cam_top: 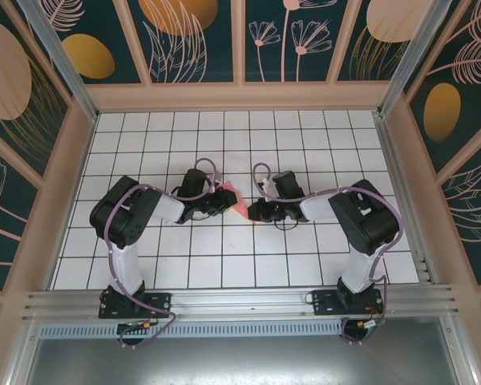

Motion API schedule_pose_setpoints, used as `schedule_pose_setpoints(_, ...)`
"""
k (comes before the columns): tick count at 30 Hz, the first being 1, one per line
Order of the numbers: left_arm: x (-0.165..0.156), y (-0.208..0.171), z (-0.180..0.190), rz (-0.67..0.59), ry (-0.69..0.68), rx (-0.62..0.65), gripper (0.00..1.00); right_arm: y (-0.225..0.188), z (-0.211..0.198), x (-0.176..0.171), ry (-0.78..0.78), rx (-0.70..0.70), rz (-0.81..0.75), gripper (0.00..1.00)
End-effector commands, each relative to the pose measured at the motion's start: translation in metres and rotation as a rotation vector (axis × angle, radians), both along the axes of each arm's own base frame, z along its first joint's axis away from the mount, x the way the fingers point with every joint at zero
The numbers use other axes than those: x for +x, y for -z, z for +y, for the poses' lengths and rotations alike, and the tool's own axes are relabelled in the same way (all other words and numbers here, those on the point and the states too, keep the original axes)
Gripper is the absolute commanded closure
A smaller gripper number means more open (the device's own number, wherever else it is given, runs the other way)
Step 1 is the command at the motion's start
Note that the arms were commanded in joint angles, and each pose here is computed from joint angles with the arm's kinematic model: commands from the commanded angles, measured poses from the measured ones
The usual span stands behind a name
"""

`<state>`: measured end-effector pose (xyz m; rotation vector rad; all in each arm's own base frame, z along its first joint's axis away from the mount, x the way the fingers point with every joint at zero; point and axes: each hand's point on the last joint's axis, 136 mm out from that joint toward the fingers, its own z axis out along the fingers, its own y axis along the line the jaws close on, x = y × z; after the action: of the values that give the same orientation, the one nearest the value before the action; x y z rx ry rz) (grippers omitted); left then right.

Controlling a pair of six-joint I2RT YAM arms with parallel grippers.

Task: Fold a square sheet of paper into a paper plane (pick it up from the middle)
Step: Fold the wing for the fifth time at the center of the table.

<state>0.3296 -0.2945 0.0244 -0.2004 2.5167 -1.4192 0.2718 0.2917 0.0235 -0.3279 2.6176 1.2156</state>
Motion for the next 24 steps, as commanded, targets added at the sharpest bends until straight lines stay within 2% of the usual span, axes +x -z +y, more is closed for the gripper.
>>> schedule_pose_setpoints(1, 0.001, 0.038, 0.019, 0.046, -0.061, 0.158, 0.79, -0.015, -0.011, 0.009, 0.083, -0.080, -0.038, 0.83)
schedule_pose_setpoints(7, 0.002, 0.044, 0.021, 0.067, -0.073, 0.187, 0.80, -0.030, -0.004, 0.011, 0.134, -0.185, -0.097, 0.83)
schedule_pose_setpoints(15, 0.003, 0.048, 0.024, 0.080, -0.076, 0.215, 0.81, -0.026, 0.028, 0.020, 0.085, -0.185, -0.092, 1.00)
schedule_pose_setpoints(24, 0.004, 0.052, 0.025, 0.092, -0.085, 0.235, 0.83, -0.005, 0.032, 0.019, 0.037, -0.202, -0.040, 1.00)
